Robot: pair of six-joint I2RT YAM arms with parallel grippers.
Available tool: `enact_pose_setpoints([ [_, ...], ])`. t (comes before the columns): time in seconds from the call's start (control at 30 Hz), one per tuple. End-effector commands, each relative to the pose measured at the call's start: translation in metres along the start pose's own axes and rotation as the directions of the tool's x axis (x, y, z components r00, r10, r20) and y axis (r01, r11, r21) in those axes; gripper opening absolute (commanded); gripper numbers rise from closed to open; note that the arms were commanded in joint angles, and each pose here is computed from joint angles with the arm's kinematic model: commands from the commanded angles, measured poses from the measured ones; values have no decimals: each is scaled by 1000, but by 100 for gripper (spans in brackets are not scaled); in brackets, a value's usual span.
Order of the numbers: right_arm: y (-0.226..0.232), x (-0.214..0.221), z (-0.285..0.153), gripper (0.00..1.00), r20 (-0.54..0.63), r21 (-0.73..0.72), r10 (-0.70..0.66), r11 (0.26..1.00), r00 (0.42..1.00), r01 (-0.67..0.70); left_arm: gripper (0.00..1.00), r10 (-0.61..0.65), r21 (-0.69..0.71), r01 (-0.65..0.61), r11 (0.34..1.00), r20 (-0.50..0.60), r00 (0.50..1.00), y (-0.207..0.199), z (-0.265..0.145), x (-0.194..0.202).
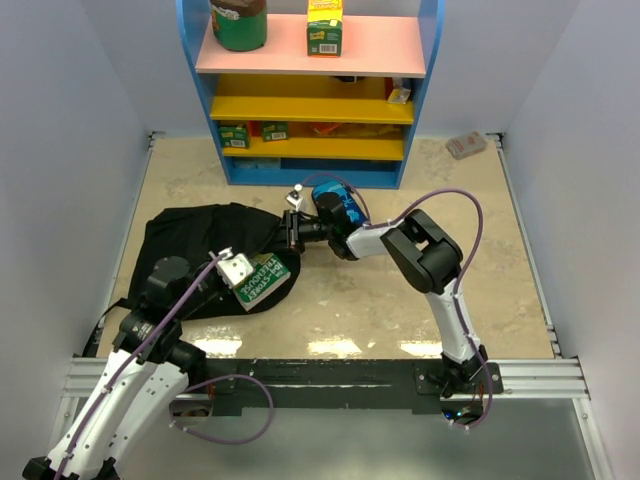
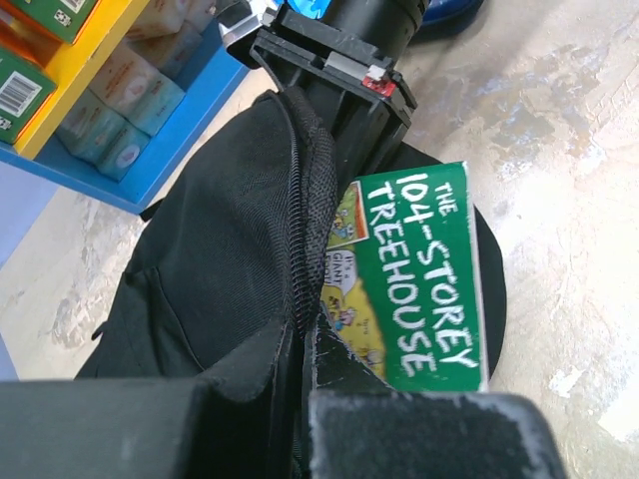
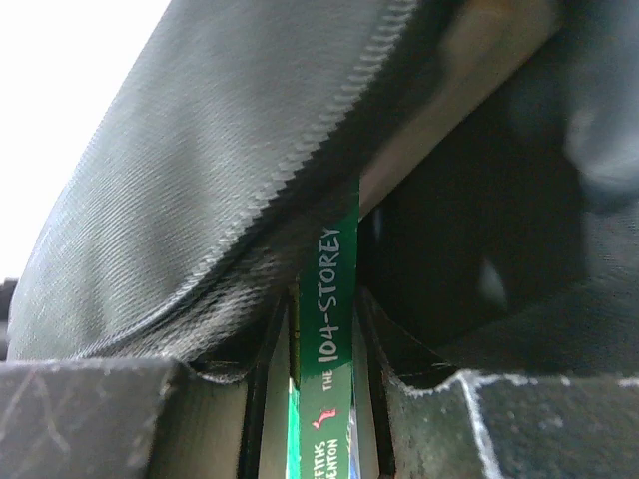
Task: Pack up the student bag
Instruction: Place the book in the student bag.
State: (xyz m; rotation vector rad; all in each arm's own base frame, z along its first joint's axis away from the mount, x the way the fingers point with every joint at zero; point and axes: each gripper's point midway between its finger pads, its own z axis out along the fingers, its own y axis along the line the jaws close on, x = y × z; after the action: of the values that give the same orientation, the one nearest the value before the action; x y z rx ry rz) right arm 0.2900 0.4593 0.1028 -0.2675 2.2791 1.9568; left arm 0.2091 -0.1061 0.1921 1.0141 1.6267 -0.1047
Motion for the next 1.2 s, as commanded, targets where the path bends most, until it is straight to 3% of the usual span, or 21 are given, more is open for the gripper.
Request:
enact_pose_setpoints([
  [0.0,36,-46,1,0,254,87,-9,996,967,-13,0,113,-128,-76,989,317,942,18,-50,-77],
  [0.2,38,-57,-1,0,388,76,101,987,916,-141,0,113,-124,-77,989,319,941,18,-52,-80],
  [0.37,48,-82,-9,0,536,47,150,977,830,-207,0,123,-127,-87,988,315,941,17,-53,-77],
  [0.6,58,-86,2,0,660,74,150,962,736,-263,0,114,-119,-80,990,315,942,16,-50,-75],
  [0.83,81,-45,62,1,650,198,42,954,759,-223,0,114,-123,-78,989,317,941,16,-49,-75],
  [0.87,75,-41,64,18,637,235,17,948,771,-215,0,116,-127,-78,989,320,940,17,-50,-76],
  [0.97,60,-31,65,51,586,304,-18,932,810,-199,0,122,-132,-83,988,317,940,17,-51,-75],
  [1.07,35,-23,62,63,505,402,-84,904,859,-148,0,129,-139,-88,986,316,940,17,-50,-73],
  [1.17,15,-12,48,63,461,494,-143,861,876,-120,0,127,-142,-85,986,322,938,18,-50,-75],
])
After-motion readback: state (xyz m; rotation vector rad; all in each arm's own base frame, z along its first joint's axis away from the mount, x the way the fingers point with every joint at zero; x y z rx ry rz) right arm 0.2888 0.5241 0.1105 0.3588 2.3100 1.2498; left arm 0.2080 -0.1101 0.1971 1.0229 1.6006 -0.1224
